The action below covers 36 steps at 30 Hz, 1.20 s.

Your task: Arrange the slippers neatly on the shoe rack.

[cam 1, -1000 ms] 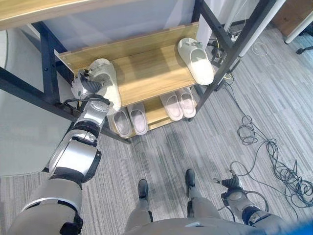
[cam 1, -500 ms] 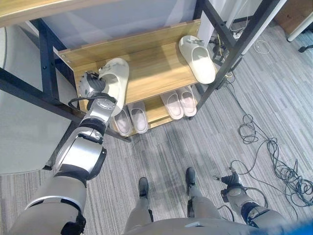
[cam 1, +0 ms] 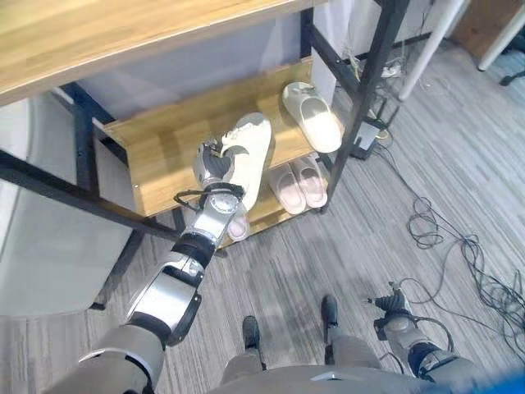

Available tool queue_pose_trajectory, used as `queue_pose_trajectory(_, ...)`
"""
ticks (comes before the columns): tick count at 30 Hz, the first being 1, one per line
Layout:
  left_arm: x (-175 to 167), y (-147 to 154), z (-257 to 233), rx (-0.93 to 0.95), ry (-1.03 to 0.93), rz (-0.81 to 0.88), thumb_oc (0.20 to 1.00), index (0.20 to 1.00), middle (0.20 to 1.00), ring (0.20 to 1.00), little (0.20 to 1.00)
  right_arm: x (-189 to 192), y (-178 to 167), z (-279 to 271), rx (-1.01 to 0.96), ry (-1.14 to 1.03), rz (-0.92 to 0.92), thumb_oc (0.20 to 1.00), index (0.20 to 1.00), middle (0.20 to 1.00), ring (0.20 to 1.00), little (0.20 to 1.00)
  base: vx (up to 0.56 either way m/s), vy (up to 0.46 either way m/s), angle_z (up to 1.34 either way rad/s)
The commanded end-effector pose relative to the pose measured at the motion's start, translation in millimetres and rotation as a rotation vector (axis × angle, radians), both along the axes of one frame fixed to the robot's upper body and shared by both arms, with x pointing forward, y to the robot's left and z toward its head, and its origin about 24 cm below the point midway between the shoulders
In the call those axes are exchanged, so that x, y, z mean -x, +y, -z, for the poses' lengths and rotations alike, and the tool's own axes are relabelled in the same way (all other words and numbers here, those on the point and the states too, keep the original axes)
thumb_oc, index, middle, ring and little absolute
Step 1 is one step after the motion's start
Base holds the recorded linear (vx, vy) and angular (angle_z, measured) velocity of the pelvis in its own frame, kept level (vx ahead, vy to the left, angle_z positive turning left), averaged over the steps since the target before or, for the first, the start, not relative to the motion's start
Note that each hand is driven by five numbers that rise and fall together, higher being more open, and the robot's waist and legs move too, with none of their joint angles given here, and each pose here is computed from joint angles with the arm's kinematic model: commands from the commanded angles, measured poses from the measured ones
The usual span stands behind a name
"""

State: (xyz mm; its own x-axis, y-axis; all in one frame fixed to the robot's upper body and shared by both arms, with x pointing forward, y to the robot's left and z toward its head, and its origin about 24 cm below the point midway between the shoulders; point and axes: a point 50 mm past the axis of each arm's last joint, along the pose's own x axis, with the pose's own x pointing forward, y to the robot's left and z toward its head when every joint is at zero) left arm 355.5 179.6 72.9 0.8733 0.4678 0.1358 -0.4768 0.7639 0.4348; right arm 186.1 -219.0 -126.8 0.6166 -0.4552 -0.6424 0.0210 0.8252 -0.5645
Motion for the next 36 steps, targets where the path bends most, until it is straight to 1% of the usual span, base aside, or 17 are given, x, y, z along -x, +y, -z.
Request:
queue_pose_trajectory(1, -11.1, 22.0, -35.2, -0.092, -0.150, -0.091, 0.200, 0.200, 0.200, 0.200, 0.200, -2.0, -6.5, -2.4, 0.024, -0.008, 0.027, 1.000, 1.000, 1.000, 1.000, 1.000, -0.04, -0.277, 0.11)
queue_pose_trajectory(3, 6.5, 32.5, -15.6, -0.079, -0.125, -0.111, 0.200, 0.200, 0.200, 0.200, 0.200, -0.1, -4.8, -1.4, 0.018, -0.007, -0.003, 1.000, 1.000, 1.000, 1.000, 1.000, -0.02, -0.304, 0.27)
queue_pose_trajectory(4, 6.9, 32.6, -15.2, -0.079, -0.124, -0.112, 0.200, 0.200, 0.200, 0.200, 0.200, 0.2, -4.8, -1.2, 0.018, -0.006, -0.004, 1.000, 1.000, 1.000, 1.000, 1.000, -0.03, -0.303, 0.47)
queue_pose_trajectory(5, 15.1, 32.4, -5.2, -0.054, -0.108, -0.100, 0.200, 0.200, 0.200, 0.200, 0.200, 0.0, -2.3, -1.2, 0.012, -0.012, -0.018, 1.000, 1.000, 1.000, 1.000, 1.000, -0.08, -0.230, 0.49)
queue_pose_trajectory(9, 29.0, 21.3, 14.6, -0.002, -0.065, -0.032, 0.200, 0.200, 0.200, 0.200, 0.200, 2.6, -3.9, -1.3, 0.014, -0.013, -0.049, 1.000, 1.000, 1.000, 1.000, 1.000, -0.13, -0.257, 0.34)
queue_pose_trajectory(12, 39.9, 13.4, 29.5, 0.035, -0.025, 0.011, 0.200, 0.200, 0.200, 0.200, 0.200, 2.2, -11.9, -2.7, 0.044, 0.000, -0.062, 1.000, 1.000, 1.000, 1.000, 1.000, -0.02, -0.072, 0.14)
queue_pose_trajectory(14, 49.1, 16.1, 40.0, 0.046, 0.015, 0.020, 0.200, 0.200, 0.200, 0.200, 0.200, 13.8, -16.2, 2.5, 0.066, 0.053, -0.069, 1.000, 1.000, 1.000, 1.000, 1.000, 0.07, 0.007, 0.12)
queue_pose_trajectory(16, 53.6, 16.5, 42.3, 0.045, 0.020, 0.034, 0.200, 0.200, 0.200, 0.200, 0.200, 18.0, -12.6, 5.2, 0.060, 0.065, -0.072, 1.000, 1.000, 1.000, 1.000, 1.000, 0.11, 0.013, -0.02)
queue_pose_trajectory(18, 55.1, 14.4, 42.5, 0.032, 0.024, 0.059, 0.200, 0.200, 0.200, 0.200, 0.200, 23.8, -6.9, 9.1, 0.042, 0.083, -0.078, 1.000, 1.000, 1.000, 1.000, 1.000, 0.16, 0.017, -0.38)
queue_pose_trajectory(20, 58.7, 21.6, 40.8, 0.015, 0.021, 0.052, 0.200, 0.200, 0.200, 0.200, 0.200, 24.2, 1.6, 11.0, 0.025, 0.091, -0.104, 1.000, 1.000, 1.000, 1.000, 1.000, 0.17, 0.071, -0.19)
queue_pose_trajectory(24, 59.5, 24.6, 40.6, 0.002, 0.025, 0.046, 0.200, 0.200, 0.200, 0.200, 0.200, 29.4, 8.0, 14.6, 0.009, 0.111, -0.109, 1.000, 1.000, 1.000, 1.000, 1.000, 0.10, 0.038, -0.29)
queue_pose_trajectory(28, 54.6, 21.4, 36.6, -0.028, 0.015, 0.055, 0.200, 0.200, 0.200, 0.200, 0.200, 33.9, 5.3, 16.0, 0.009, 0.122, -0.081, 1.000, 1.000, 1.000, 1.000, 1.000, 0.14, -0.189, 0.07)
queue_pose_trajectory(33, 43.5, 29.5, 31.9, -0.066, 0.023, -0.006, 0.200, 0.200, 0.200, 0.200, 0.200, 41.9, 6.4, 19.6, -0.008, 0.148, -0.060, 1.000, 1.000, 1.000, 1.000, 1.000, 0.19, -0.269, 0.61)
queue_pose_trajectory(36, 40.0, 28.3, 35.7, -0.039, 0.041, -0.030, 0.200, 0.200, 0.200, 0.200, 0.200, 42.0, 6.4, 20.0, 0.000, 0.156, -0.073, 1.000, 1.000, 1.000, 1.000, 1.000, 0.16, -0.241, 0.53)
